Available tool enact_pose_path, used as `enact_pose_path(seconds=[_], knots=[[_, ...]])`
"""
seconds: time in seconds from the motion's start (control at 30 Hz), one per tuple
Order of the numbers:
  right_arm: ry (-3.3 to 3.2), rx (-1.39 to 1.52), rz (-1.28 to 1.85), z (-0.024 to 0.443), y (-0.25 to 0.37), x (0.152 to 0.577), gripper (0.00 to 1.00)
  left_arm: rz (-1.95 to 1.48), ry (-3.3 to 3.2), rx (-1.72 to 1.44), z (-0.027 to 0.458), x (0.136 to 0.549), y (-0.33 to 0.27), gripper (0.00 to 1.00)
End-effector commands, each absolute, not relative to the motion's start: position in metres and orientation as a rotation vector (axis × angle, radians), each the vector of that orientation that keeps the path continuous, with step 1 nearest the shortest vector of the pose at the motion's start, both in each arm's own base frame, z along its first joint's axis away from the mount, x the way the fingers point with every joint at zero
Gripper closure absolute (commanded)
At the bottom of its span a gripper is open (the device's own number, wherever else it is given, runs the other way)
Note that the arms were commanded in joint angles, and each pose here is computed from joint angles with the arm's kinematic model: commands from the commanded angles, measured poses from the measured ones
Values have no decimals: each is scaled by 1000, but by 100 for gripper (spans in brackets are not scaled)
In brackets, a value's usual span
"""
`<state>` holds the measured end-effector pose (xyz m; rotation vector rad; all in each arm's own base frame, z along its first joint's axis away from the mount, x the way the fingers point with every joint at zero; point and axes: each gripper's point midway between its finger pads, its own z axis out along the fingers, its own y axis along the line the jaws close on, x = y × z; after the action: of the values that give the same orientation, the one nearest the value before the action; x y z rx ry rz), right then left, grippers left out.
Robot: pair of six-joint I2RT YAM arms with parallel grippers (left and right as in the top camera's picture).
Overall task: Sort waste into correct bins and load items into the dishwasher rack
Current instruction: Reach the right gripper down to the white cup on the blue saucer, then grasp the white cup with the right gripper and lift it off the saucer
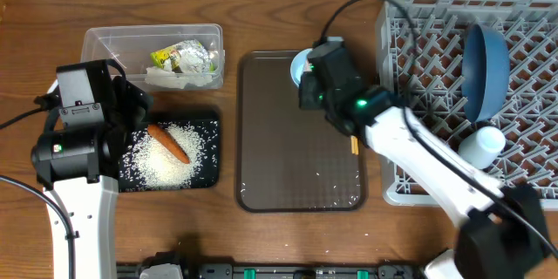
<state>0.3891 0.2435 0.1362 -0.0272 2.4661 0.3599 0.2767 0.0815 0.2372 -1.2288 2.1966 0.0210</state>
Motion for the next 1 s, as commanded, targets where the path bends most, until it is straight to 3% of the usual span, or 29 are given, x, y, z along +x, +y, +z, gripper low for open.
enact_pose_path(seconds=[0.0,0.13,0.4,0.63,0.97], knots=[[2464,7,314,123,244,396,63,26,2193,-1239,237,276,84,1],[2435,19,306,124,244,402,62,26,2192,-1238,237,276,84,1],[2324,117,104,130,217,423,51,26,2193,-1239,237,276,84,1],[2309,45,60,97,227,442,50,26,2193,-1239,237,276,84,1],[2234,123,-23,100,210,459,44,26,2193,-1239,237,276,84,1]])
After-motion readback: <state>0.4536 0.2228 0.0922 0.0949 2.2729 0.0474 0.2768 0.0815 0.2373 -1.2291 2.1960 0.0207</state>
